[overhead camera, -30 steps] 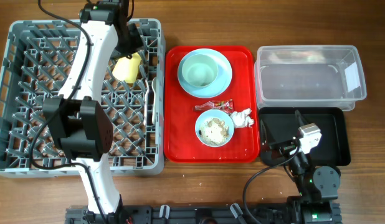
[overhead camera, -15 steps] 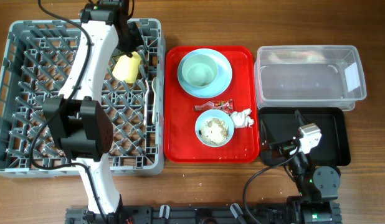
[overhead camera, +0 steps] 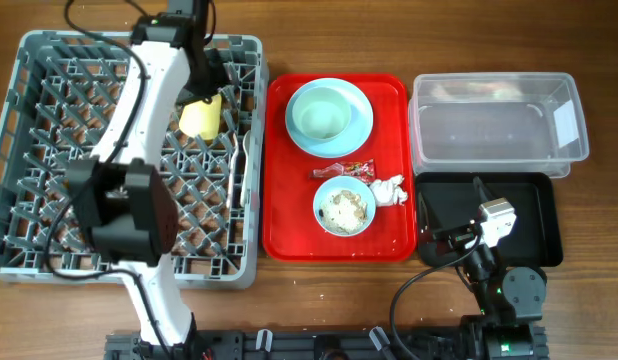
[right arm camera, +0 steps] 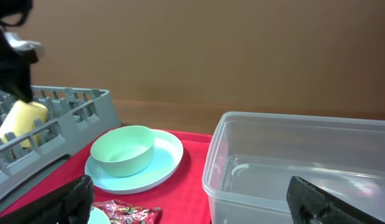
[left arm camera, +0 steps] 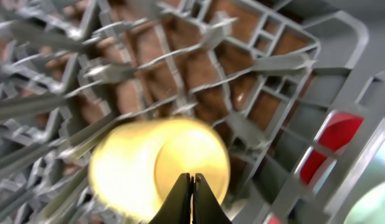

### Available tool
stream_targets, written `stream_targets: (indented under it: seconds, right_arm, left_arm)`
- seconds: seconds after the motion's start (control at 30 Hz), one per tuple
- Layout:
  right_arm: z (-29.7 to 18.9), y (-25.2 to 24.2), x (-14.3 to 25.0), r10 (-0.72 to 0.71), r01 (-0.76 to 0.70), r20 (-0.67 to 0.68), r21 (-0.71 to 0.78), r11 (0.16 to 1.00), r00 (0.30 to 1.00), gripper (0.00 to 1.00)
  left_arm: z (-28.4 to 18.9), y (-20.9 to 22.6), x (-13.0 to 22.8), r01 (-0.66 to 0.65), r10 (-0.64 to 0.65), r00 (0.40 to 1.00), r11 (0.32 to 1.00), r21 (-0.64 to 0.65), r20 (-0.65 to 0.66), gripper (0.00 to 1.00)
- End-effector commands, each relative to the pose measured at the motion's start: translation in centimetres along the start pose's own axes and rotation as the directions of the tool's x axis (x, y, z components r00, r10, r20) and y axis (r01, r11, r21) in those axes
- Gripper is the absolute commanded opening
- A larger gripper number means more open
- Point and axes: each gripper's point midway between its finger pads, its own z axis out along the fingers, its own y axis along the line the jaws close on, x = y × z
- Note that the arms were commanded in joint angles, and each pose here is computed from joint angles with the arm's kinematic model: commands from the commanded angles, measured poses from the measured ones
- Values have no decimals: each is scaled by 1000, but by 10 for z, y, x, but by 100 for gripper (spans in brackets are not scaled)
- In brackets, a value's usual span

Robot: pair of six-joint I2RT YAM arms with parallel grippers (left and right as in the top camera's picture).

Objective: Sort waste into correct bins and load items into the dishwasher rack
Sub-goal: 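Release the yellow cup and raise the left gripper from the rack, then move the left gripper to the green bowl on the blue plate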

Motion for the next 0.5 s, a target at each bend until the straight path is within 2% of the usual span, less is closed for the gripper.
stream_targets:
  seconds: [0.0, 0.1, 0.33, 0.47]
  right_arm:
    - [0, 2, 0, -4, 4, 2, -9, 1000, 1000, 100]
    - [0, 2, 0, -4, 4, 2, -9, 1000, 1000, 100]
    - [0, 2, 0, -4, 4, 2, -9, 1000, 1000, 100]
    - [0, 2, 0, -4, 4, 2, -9, 1000, 1000, 100]
  left_arm:
    - [-41, 34, 6, 78, -77, 997, 996, -53, 32, 4]
    - [-72, 39, 17, 72, -70, 997, 996, -45, 40, 4]
    - [-87, 7, 31, 30, -32, 999, 996, 80, 18, 4]
    - [-87, -14, 44, -16, 17, 1000, 994, 111, -5, 27]
